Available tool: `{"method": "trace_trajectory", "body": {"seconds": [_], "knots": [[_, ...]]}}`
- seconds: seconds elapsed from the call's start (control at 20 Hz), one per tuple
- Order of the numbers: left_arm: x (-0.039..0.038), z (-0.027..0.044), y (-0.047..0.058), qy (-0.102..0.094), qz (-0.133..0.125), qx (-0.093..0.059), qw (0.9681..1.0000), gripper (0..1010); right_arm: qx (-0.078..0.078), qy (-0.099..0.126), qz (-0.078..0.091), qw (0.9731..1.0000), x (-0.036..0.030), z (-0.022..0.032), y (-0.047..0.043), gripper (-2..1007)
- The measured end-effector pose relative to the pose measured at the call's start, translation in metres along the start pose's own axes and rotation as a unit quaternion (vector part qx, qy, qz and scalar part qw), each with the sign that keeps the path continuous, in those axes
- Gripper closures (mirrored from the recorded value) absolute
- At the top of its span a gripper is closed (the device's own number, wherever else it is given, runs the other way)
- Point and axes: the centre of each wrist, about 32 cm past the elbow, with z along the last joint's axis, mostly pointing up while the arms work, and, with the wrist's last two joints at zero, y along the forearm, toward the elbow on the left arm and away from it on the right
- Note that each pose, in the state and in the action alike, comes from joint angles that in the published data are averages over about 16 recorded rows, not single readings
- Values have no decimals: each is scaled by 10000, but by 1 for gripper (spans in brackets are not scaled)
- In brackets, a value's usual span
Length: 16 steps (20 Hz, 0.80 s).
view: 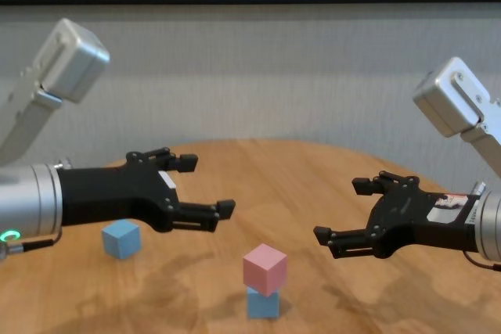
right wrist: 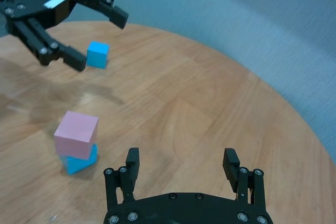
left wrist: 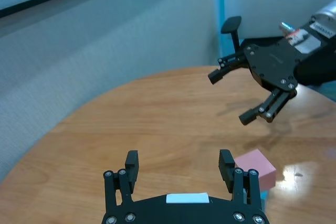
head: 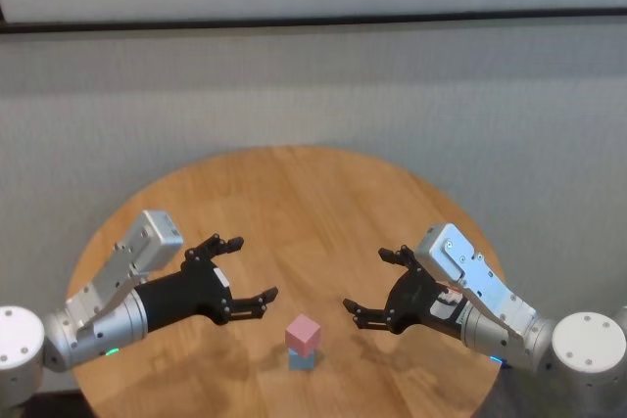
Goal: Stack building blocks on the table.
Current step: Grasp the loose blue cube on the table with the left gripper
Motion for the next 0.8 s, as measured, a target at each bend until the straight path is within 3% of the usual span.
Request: {"method": "trace_trajectory", "body": {"seconds": [0.4,0.8], "knots": [[100,25,17,53,208,119,9997,8,9,12,22,10000,6,7,-1,4],[165,-57,0,117,374,373,9985,8,13,17,32,10000,8,10,-2,4]]}}
